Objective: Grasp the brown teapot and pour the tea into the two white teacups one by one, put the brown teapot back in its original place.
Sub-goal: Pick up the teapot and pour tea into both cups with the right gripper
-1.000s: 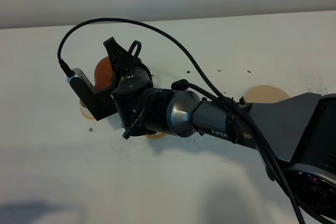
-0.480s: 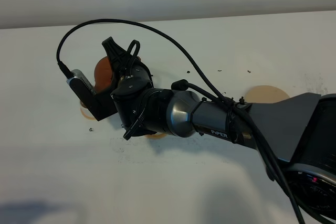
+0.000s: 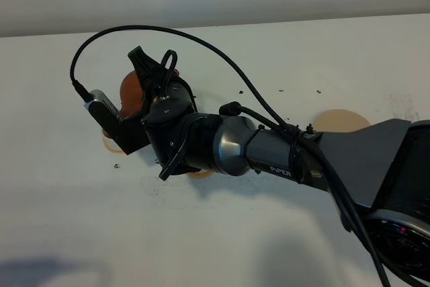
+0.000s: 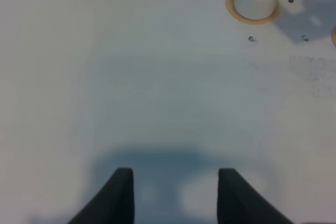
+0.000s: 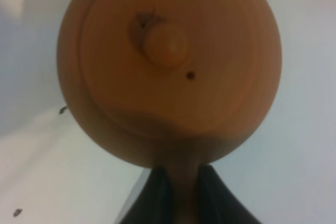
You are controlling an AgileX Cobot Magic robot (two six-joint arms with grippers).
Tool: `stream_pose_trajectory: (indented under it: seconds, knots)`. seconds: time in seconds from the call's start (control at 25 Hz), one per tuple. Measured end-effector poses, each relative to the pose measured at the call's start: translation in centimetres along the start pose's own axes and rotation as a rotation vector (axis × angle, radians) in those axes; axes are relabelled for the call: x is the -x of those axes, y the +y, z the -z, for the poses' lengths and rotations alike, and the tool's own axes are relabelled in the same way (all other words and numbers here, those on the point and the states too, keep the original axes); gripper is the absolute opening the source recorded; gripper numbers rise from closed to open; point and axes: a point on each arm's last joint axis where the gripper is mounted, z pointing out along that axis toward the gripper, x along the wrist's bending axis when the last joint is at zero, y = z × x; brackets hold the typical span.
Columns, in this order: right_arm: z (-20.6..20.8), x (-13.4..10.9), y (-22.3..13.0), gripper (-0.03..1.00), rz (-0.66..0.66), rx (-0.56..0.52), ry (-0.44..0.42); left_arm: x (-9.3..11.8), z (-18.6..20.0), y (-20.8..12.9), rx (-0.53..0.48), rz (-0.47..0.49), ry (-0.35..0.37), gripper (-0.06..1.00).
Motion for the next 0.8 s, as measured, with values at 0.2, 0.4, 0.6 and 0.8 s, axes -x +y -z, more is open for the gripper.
stream_pose_trajectory:
  seconds: [0.2, 0.4, 0.6, 0.8]
  knots:
    - [0.00, 0.06, -0.02, 0.11, 0.009, -0.002, -0.007, 0.00, 0.00, 0.00, 0.000, 0.000, 0.000, 0.38]
    - [0.00, 0.13, -0.04, 0.11, 0.019, -0.004, -0.014, 0.00, 0.00, 0.00, 0.000, 0.000, 0.000, 0.38]
    - [0.00, 0.16, -0.05, 0.11, 0.023, -0.005, -0.017, 0.00, 0.00, 0.00, 0.000, 0.000, 0.000, 0.38]
    - [0.00, 0.27, -0.07, 0.11, 0.038, -0.008, -0.030, 0.00, 0.00, 0.00, 0.000, 0.000, 0.000, 0.38]
